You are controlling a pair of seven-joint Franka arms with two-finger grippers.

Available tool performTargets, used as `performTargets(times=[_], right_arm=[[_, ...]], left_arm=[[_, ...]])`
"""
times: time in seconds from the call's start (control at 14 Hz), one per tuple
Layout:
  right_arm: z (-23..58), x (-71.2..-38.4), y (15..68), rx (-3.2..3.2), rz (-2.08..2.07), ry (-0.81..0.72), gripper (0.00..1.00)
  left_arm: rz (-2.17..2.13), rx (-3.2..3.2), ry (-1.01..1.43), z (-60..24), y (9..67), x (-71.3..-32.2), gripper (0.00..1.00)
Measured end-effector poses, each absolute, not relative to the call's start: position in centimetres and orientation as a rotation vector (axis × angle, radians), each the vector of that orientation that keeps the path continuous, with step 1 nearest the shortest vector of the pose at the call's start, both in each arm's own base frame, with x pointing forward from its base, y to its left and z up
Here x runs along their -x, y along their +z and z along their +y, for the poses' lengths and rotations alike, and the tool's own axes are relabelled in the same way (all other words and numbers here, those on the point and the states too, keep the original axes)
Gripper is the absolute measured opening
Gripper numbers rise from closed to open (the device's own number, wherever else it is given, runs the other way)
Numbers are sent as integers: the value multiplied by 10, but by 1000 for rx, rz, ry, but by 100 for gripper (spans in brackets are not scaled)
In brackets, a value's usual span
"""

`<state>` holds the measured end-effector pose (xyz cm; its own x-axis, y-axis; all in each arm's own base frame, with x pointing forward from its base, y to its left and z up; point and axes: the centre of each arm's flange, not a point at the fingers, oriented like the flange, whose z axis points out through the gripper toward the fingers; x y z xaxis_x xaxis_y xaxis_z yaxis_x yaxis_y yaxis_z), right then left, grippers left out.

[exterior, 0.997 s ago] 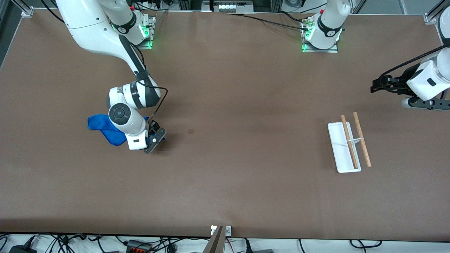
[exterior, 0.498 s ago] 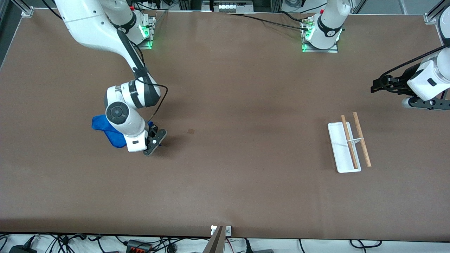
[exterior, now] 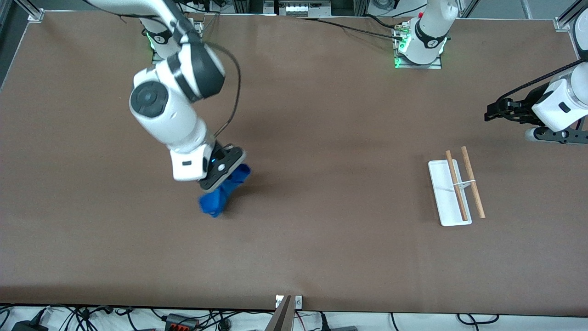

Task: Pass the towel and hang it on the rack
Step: 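Lift the towel with the right gripper toward the table middle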

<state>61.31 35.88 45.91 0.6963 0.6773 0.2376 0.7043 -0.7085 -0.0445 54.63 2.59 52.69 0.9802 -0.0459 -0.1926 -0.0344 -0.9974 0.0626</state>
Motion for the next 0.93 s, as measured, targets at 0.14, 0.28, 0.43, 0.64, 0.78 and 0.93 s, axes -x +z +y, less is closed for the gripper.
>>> performTargets(times=[0.14, 0.28, 0.43, 0.64, 0.78, 0.93], right_arm=[[418, -585, 499, 2759, -976, -376, 2], [466, -555, 529, 2737, -827, -422, 2], [494, -539, 549, 2697, -669, -491, 2], [511, -533, 560, 2634, -541, -570, 2], [525, -524, 562, 2600, -507, -590, 2], [541, -511, 562, 2577, -486, -588, 2]], left_arm=[[-61, -3064, -305, 26, 527, -546, 100], [-52, -3062, -309, 29, 527, -545, 100], [-38, -3060, -309, 34, 526, -545, 100], [-22, -3034, -304, 35, 526, -545, 100], [-41, -3007, -299, 39, 525, -545, 100], [-99, -3000, -297, 40, 523, -547, 100]])
